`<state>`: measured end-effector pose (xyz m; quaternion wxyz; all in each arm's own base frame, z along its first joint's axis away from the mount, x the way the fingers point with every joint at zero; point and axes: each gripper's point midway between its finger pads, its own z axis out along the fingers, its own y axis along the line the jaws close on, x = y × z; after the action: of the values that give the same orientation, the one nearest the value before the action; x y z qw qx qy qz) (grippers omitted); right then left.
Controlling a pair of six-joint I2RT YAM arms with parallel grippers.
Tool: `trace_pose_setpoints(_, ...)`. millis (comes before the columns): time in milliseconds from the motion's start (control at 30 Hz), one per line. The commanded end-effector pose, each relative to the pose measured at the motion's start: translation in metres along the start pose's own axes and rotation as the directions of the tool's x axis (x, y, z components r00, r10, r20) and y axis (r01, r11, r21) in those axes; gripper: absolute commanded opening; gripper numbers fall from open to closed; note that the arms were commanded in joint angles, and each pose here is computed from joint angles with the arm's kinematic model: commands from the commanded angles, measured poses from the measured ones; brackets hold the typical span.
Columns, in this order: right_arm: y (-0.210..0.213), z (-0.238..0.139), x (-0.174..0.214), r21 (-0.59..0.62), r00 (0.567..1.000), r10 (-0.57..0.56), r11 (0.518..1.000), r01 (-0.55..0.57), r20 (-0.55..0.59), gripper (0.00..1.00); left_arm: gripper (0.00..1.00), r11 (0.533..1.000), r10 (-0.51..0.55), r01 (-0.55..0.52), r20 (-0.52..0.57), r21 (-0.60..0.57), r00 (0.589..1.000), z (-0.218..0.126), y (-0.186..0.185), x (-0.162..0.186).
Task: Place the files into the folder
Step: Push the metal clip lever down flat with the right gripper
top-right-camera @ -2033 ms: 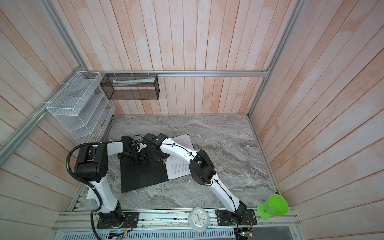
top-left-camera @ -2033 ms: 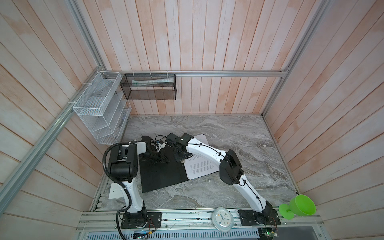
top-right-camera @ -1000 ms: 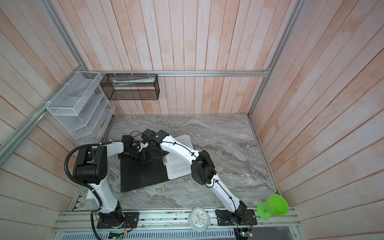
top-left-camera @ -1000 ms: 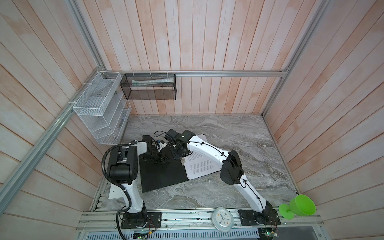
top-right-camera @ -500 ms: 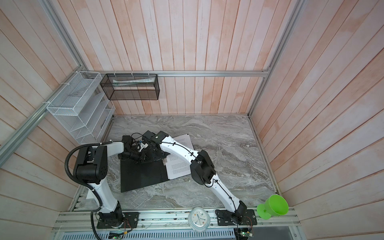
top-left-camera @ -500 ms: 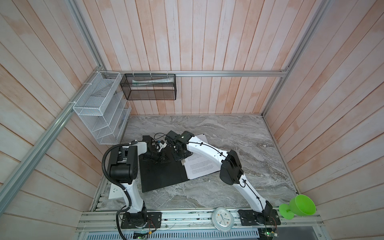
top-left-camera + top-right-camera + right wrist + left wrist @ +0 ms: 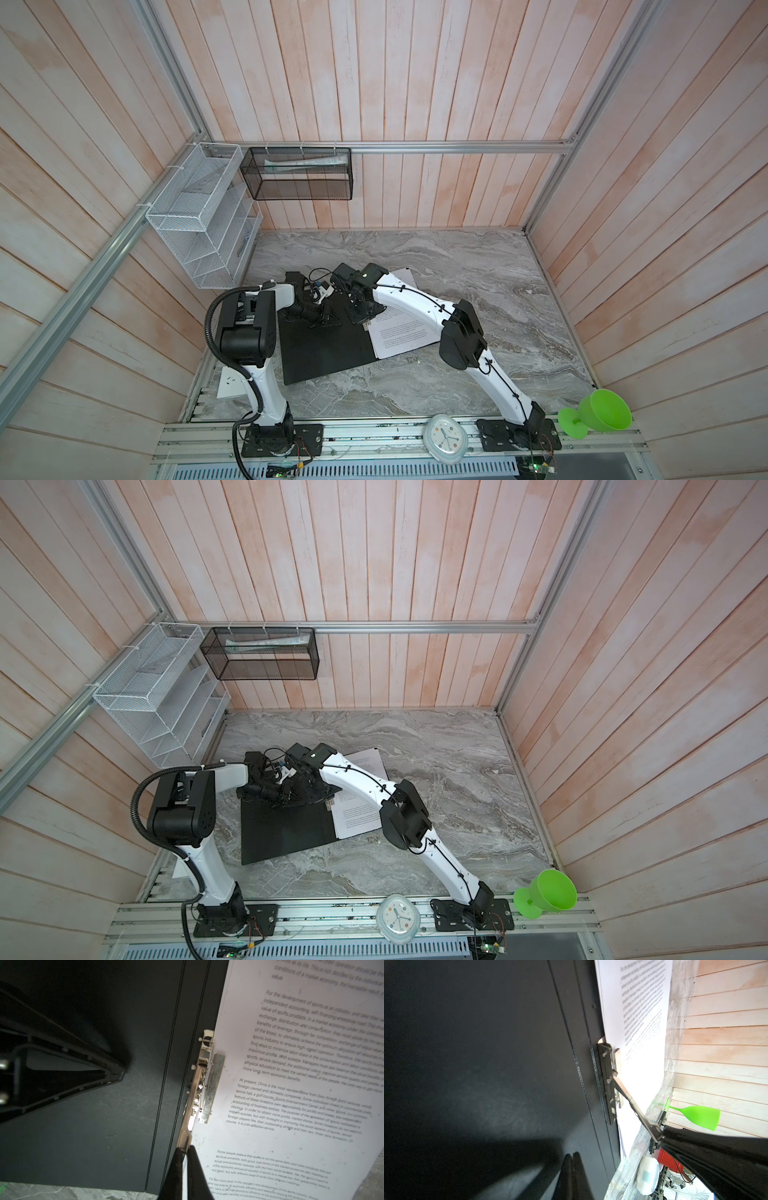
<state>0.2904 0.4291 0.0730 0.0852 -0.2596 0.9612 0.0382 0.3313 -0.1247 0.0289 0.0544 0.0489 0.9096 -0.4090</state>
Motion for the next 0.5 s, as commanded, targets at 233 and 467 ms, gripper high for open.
trace_pose_setpoints(233,-0.015,0.038,0.031,0.086,0.992,-0.018,0.996,0.029,-0.127,0.07,0.00,1.000,0.009,-0.009,-0.018,0.015,1.000,0.003,0.001,0.004)
trace_pose_setpoints(467,-0.022,0.052,0.041,0.117,0.987,-0.018,0.992,0.037,-0.157,0.06,0.00,1.000,0.010,-0.009,-0.021,0.017,1.000,0.003,0.001,0.005)
